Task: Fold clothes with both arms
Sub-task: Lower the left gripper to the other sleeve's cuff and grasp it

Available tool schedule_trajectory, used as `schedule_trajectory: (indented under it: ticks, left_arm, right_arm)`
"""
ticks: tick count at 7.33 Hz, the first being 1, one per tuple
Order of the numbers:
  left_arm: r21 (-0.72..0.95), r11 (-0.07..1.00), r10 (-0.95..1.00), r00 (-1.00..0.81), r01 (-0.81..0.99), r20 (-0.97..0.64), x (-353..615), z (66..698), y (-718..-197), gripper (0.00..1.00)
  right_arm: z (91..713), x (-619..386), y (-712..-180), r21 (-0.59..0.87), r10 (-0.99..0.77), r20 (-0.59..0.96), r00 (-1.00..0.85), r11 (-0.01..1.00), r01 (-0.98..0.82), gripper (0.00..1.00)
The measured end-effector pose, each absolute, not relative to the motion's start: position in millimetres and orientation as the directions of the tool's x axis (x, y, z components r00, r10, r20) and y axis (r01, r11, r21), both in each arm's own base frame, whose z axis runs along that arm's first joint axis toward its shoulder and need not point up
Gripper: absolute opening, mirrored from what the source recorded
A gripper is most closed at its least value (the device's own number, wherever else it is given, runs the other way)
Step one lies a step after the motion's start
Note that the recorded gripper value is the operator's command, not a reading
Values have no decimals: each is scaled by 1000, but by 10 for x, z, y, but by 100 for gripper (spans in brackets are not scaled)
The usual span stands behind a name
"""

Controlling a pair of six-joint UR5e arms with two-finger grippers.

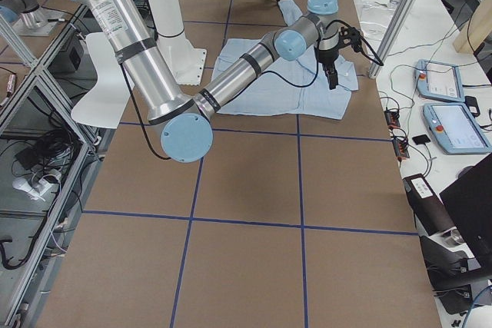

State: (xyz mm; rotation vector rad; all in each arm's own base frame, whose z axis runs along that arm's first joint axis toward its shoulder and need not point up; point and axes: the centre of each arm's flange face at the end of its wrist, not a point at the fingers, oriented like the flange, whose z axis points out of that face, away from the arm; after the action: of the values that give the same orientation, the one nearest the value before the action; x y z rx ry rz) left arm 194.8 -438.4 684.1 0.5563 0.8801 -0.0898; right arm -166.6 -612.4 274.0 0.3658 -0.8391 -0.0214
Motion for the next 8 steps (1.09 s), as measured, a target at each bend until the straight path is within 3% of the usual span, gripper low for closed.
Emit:
schedule_trajectory:
  ticks: [4,6,8]
  left_arm:
    - [426,859,162,639,284,-752,2011,6835,-4356,48]
    - [426,861,166,637,279,-752,2043,6834,-4341,0]
    - [430,860,173,636,276,-752,2050,6821,-4338,0]
  right_arm:
    - [2744,-1663,-6116,325,-162,723,672,937,-124,100]
    - [2747,-1663,-6115,325,-161,723,672,938,-124,100]
    - [2747,-1663,-6115,325,-161,723,672,938,-124,100]
